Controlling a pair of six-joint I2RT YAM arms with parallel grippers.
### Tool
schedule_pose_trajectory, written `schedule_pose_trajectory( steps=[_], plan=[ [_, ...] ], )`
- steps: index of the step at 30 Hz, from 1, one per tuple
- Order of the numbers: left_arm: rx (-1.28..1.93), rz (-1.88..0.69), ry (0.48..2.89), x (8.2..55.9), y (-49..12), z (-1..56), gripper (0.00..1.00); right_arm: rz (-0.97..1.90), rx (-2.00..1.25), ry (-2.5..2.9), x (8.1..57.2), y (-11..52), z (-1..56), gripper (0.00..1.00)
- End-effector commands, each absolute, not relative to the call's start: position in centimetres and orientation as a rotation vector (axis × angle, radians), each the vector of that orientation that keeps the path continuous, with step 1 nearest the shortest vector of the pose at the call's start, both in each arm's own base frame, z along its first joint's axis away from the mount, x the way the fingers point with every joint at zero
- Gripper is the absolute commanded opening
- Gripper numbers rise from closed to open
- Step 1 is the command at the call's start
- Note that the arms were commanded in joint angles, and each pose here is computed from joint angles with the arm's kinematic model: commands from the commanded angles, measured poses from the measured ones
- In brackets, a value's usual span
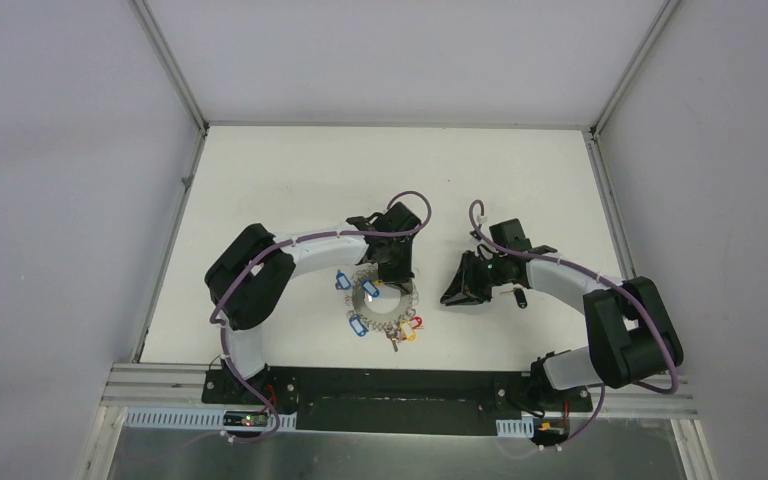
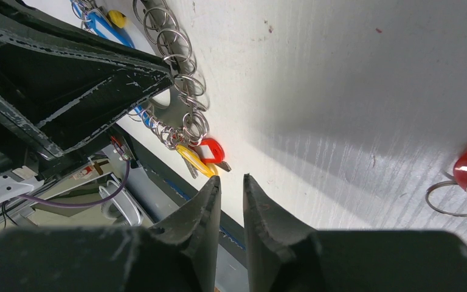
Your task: Put the keys on the keyring
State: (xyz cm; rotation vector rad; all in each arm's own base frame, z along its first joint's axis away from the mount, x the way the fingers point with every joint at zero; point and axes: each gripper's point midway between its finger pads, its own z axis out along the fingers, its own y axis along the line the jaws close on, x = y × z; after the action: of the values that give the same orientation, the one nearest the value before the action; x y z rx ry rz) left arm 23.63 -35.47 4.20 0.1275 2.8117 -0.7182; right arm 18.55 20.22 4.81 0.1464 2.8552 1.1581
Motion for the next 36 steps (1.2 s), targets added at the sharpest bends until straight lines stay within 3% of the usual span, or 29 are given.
schedule_pose_trajectory(
  steps=[1, 6, 18, 31, 36],
  plan=[
    [0.163, -0.713, 2.762, 24.5, -36.1, 4.9, 0.1, 1.181, 0.118, 2.828, 18.8, 20.3, 5.3, 0.23],
    [0.174, -0.71, 2.748, 24.8, -36.2, 5.2, 0.0, 1.183, 0.113, 2.819, 18.8, 20.3, 5.6, 0.23],
    [0.249, -0.739, 2.67, 24.8, -35.9, 8.1, 0.0, 1.115, 0.004, 2.754, 19.4, 19.6, 7.9, 0.26],
    [0.482, -0.838, 2.437, 24.3, -35.4, 15.0, 0.0, 1.105, -0.18, 2.497, 20.8, 19.8, 14.9, 0.66],
    [0.578, -0.931, 2.318, 23.2, -35.5, 17.9, 0.0, 1.177, -0.283, 2.351, 20.9, 20.6, 18.1, 0.7]
  ],
)
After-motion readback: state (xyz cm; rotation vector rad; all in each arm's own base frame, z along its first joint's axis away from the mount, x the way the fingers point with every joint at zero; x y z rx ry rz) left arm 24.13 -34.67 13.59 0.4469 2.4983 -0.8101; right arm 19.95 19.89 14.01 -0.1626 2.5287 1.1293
